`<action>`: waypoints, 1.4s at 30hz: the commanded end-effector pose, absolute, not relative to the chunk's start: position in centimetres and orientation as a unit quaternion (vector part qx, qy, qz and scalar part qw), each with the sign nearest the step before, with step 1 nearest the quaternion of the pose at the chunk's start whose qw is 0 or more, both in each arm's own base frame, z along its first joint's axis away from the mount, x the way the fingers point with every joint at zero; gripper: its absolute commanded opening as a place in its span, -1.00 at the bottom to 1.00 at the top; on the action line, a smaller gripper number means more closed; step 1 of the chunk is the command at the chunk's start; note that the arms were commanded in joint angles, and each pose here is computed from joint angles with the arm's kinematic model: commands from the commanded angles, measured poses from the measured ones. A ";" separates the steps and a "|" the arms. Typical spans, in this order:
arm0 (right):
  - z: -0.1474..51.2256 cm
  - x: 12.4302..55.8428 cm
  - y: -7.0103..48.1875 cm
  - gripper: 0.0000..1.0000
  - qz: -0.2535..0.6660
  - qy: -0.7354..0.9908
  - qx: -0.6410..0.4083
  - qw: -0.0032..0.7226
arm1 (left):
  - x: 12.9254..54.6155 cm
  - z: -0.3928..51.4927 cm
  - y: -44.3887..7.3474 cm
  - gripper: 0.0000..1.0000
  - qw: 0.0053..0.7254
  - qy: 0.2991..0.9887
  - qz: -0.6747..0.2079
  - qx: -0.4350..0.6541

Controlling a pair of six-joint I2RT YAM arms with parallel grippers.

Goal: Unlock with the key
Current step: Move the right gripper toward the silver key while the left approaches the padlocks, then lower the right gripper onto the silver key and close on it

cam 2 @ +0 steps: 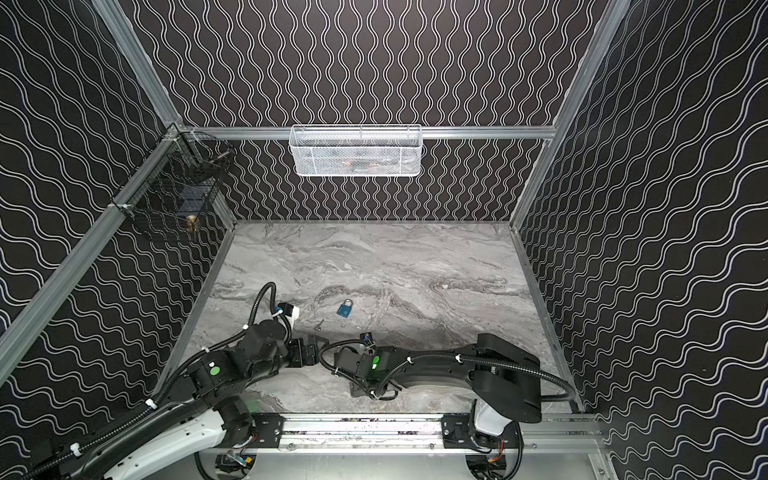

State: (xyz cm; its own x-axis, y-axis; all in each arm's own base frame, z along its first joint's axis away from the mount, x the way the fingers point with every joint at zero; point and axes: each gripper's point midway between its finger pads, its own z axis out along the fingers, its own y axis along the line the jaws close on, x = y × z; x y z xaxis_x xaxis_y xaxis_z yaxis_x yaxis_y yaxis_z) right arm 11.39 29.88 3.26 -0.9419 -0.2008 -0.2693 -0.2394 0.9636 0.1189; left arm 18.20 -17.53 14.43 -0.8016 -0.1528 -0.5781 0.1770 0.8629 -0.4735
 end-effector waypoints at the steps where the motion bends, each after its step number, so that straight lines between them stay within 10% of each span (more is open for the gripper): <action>1: 3.2 11.7 29.5 0.44 0.059 0.983 -0.105 0.136 | 18.3 14.2 -17.0 0.98 0.316 0.916 -0.246 0.001; 42: 2.3 10.3 27.9 0.26 0.033 0.984 -0.135 0.113 | 18.8 13.9 -17.6 0.98 0.313 0.913 -0.260 -0.023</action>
State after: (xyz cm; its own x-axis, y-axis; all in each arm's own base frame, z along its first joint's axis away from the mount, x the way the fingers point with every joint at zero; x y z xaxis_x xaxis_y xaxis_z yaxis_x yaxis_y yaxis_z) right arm 10.71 26.87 2.22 -0.9344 -0.2569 -0.2467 -0.2607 0.9653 -0.0178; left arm 18.53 -17.45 13.48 -0.8107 -0.1676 -0.5610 0.1387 0.8759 -0.4621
